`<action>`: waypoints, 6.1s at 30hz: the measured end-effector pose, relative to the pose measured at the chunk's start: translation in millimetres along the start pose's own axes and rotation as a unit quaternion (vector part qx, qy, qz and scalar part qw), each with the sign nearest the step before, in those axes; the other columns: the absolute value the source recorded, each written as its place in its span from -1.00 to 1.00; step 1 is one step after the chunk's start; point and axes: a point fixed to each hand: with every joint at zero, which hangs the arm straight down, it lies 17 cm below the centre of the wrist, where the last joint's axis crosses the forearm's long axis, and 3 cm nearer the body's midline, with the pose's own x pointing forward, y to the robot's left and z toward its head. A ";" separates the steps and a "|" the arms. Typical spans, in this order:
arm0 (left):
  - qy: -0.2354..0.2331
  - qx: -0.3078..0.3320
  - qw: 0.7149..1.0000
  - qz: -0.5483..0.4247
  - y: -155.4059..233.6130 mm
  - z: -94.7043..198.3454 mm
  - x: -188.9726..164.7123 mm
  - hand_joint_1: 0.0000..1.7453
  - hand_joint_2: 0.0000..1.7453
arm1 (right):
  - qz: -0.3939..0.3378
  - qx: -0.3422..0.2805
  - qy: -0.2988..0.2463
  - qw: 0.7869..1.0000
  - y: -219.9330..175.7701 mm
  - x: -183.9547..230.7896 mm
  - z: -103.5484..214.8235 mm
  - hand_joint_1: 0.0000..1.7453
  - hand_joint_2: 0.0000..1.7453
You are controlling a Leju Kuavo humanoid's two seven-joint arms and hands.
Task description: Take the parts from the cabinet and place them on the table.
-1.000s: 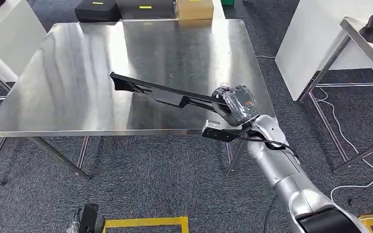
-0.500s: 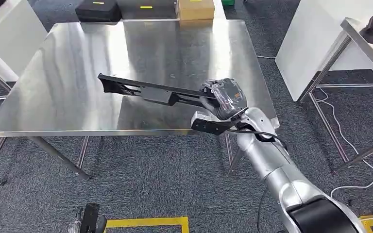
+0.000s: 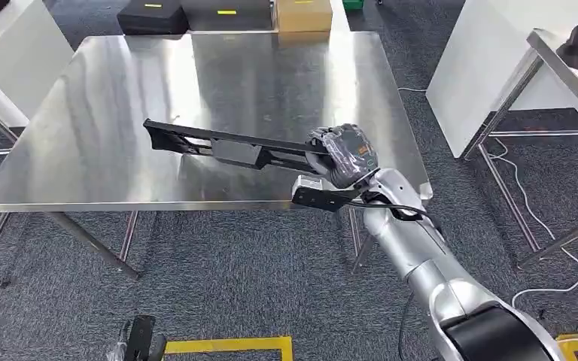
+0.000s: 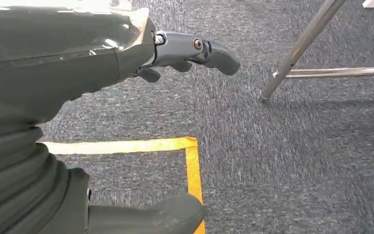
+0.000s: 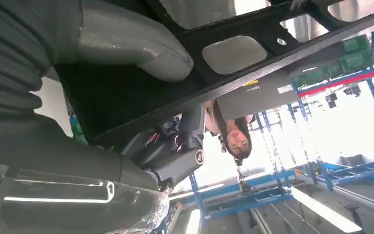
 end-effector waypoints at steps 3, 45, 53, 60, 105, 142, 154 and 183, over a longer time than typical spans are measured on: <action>0.000 0.002 1.000 -0.001 1.7 -0.7 -0.4 -1.00 1.00 | 0.001 0.001 -0.001 1.000 1.4 1.3 -0.1 1.00 1.00; 0.001 0.001 1.000 -0.007 -2.5 1.9 -0.2 -1.00 1.00 | 0.007 0.008 0.004 1.000 7.1 -5.6 7.0 1.00 1.00; -0.001 0.005 1.000 -0.010 -0.2 1.0 0.4 -1.00 1.00 | 0.006 0.015 0.009 1.000 14.3 -8.6 12.9 1.00 1.00; -0.004 0.005 1.000 -0.010 -1.0 0.8 2.8 -1.00 1.00 | 0.007 0.015 0.009 1.000 14.5 -9.0 13.3 1.00 1.00; -0.001 0.001 1.000 -0.015 -4.1 2.9 0.8 -1.00 1.00 | 0.016 0.018 0.015 1.000 16.6 -14.5 17.9 1.00 1.00; -0.072 0.033 0.997 -0.026 -0.4 6.0 29.4 -1.00 1.00 | -0.033 0.042 -0.053 0.997 39.5 42.0 -6.0 1.00 1.00; -0.077 0.031 0.996 -0.035 -4.3 9.0 30.6 -1.00 1.00 | -0.053 0.077 -0.100 0.991 72.4 97.1 -13.6 1.00 1.00; -0.079 0.022 0.996 -0.043 -4.6 8.7 28.4 -1.00 -1.00 | -0.002 0.067 -0.002 0.998 55.5 6.2 8.1 -1.00 1.00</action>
